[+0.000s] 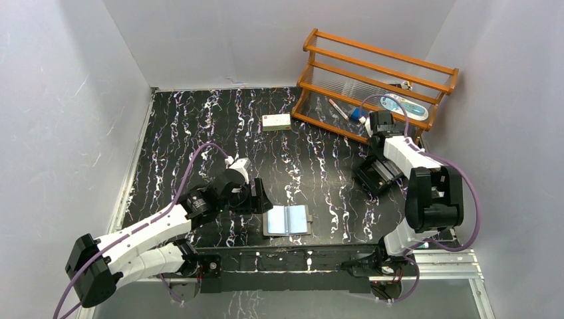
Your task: Put the credit cards into the card holder
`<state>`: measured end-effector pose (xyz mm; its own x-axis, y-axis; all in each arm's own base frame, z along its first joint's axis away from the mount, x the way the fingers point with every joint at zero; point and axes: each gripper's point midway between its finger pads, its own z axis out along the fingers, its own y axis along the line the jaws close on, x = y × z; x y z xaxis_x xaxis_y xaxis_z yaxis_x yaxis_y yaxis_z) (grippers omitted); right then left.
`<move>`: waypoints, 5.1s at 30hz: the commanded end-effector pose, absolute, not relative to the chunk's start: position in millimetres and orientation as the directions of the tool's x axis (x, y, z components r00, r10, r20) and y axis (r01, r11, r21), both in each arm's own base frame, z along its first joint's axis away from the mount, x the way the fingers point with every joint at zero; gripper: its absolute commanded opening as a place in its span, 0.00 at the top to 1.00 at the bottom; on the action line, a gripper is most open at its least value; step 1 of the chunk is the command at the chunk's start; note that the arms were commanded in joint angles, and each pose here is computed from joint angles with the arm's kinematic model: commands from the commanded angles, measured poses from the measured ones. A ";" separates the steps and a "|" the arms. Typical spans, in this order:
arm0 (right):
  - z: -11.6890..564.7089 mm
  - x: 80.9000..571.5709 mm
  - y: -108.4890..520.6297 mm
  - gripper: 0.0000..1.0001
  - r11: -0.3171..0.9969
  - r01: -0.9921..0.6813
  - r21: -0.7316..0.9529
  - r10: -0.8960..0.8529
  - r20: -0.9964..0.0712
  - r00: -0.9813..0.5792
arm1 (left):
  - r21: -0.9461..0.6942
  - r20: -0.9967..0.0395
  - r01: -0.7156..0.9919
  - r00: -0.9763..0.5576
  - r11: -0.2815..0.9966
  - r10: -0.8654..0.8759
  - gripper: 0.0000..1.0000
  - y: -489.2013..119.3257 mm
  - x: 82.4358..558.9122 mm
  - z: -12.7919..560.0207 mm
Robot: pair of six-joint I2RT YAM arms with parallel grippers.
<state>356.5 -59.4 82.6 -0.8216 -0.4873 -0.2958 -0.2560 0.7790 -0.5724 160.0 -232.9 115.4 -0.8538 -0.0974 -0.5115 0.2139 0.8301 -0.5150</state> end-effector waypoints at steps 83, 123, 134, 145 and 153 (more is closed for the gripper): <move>58.3 154.5 284.6 1.00 0.589 -0.189 0.785 0.077 -0.288 -0.955 | -0.560 -0.202 -0.012 -0.968 0.829 -0.151 1.00 -227.9 130.0 18.3; 76.5 152.6 278.0 1.00 0.587 -0.183 0.788 0.135 -0.319 -0.938 | -0.555 -0.201 -0.019 -0.967 0.831 -0.156 1.00 -226.7 130.2 17.2; 68.8 147.7 286.3 1.00 0.552 -0.176 0.815 0.112 -0.282 -0.953 | -0.558 -0.200 -0.019 -0.967 0.830 -0.156 1.00 -227.1 130.0 17.5; 39.3 133.7 280.1 1.00 0.573 -0.139 0.808 0.083 -0.226 -0.971 | -0.559 -0.200 -0.013 -0.968 0.829 -0.151 1.00 -229.2 131.2 18.5; 33.6 130.8 284.2 1.00 0.558 -0.128 0.820 0.073 -0.203 -0.976 | -0.560 -0.198 -0.012 -0.969 0.828 -0.148 1.00 -230.2 131.5 18.8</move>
